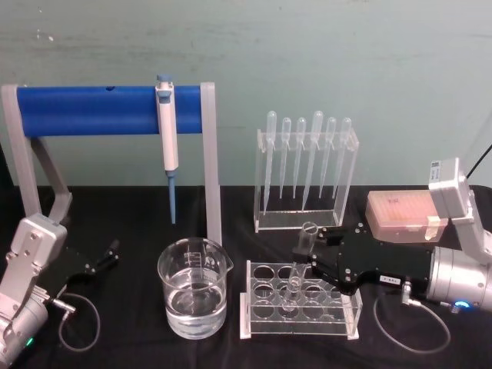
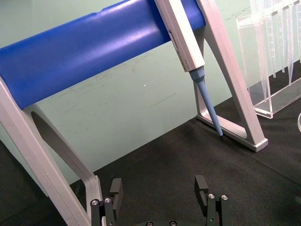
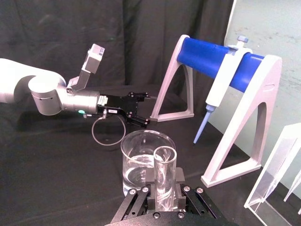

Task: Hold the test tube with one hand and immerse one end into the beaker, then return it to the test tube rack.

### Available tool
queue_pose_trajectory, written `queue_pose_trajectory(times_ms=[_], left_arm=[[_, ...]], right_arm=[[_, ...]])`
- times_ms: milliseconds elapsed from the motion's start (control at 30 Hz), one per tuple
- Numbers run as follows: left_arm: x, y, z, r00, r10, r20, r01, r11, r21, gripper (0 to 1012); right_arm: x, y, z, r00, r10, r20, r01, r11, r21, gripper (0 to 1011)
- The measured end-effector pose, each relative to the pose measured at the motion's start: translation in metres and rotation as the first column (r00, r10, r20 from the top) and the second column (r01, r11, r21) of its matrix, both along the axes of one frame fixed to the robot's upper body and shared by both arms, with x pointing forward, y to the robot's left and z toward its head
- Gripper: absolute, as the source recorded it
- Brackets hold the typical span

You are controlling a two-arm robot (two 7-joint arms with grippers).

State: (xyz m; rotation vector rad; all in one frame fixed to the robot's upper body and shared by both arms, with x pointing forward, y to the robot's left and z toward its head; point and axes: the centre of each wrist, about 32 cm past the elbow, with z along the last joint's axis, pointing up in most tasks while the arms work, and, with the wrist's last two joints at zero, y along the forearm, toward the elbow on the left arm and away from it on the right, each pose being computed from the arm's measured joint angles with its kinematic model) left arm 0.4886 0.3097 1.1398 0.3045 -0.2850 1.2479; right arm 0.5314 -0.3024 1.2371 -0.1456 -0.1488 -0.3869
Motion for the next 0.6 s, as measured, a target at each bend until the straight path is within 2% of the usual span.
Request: queue_pose_trajectory(times_ms=[600], left_arm=[[0.0000, 0.0000, 0.0000, 1.0000, 0.000, 0.000, 0.000, 1.0000, 0.000, 1000]], right_arm=[[0.002, -0.003, -0.013, 1.000, -0.021, -0.015, 0.021, 1.000, -0.008, 241]])
